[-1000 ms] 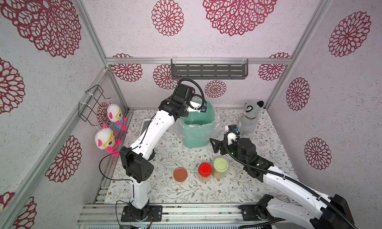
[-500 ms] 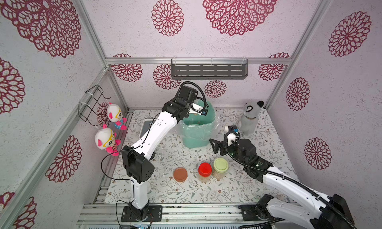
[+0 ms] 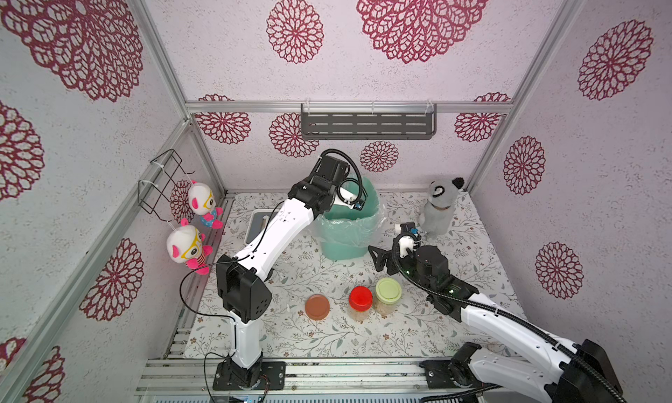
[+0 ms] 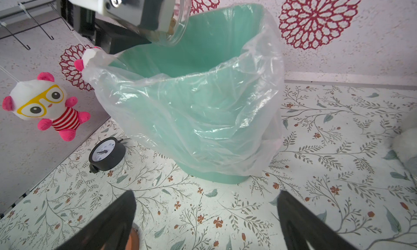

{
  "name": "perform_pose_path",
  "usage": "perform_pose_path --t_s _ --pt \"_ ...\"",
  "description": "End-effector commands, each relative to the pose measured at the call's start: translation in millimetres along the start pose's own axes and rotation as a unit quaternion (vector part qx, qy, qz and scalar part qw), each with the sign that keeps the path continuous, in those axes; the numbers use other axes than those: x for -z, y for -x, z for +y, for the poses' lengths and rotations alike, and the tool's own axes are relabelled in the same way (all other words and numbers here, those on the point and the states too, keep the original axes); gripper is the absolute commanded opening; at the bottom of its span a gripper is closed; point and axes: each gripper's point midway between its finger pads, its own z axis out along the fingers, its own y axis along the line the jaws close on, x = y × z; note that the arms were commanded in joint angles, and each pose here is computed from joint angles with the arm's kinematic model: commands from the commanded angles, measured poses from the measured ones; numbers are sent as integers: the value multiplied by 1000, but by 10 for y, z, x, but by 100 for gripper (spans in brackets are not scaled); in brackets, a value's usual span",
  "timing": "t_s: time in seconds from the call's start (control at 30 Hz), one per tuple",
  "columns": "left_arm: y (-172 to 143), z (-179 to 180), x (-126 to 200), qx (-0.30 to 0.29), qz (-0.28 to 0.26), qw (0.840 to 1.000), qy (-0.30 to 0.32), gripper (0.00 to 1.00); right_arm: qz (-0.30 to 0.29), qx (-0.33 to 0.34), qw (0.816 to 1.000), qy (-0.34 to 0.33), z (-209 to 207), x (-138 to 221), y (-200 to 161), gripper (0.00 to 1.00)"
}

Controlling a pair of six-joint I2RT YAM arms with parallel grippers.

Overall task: Empty moldy peanuts from jars
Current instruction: Pour the moldy peanuts from the jar into the trash bin.

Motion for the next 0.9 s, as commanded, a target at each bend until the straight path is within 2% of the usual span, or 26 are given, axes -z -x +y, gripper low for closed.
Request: perform_pose_path --t_s 0.0,0.3,0.53,0.73,0.87 --pt "-143 262 341 -12 7 999 49 0 -32 -14 999 13 54 13 191 99" --pt "-144 128 410 -39 4 999 33 0 -31 -22 999 15 53 5 166 99" --pt "-173 219 442 -21 9 998 51 0 -31 -25 999 18 69 -5 181 99" --pt "-198 515 483 91 -18 989 117 0 -28 -28 999 18 65 -1 161 99" --pt "-179 601 547 195 -52 971 128 0 -29 -31 999 21 82 -2 177 99"
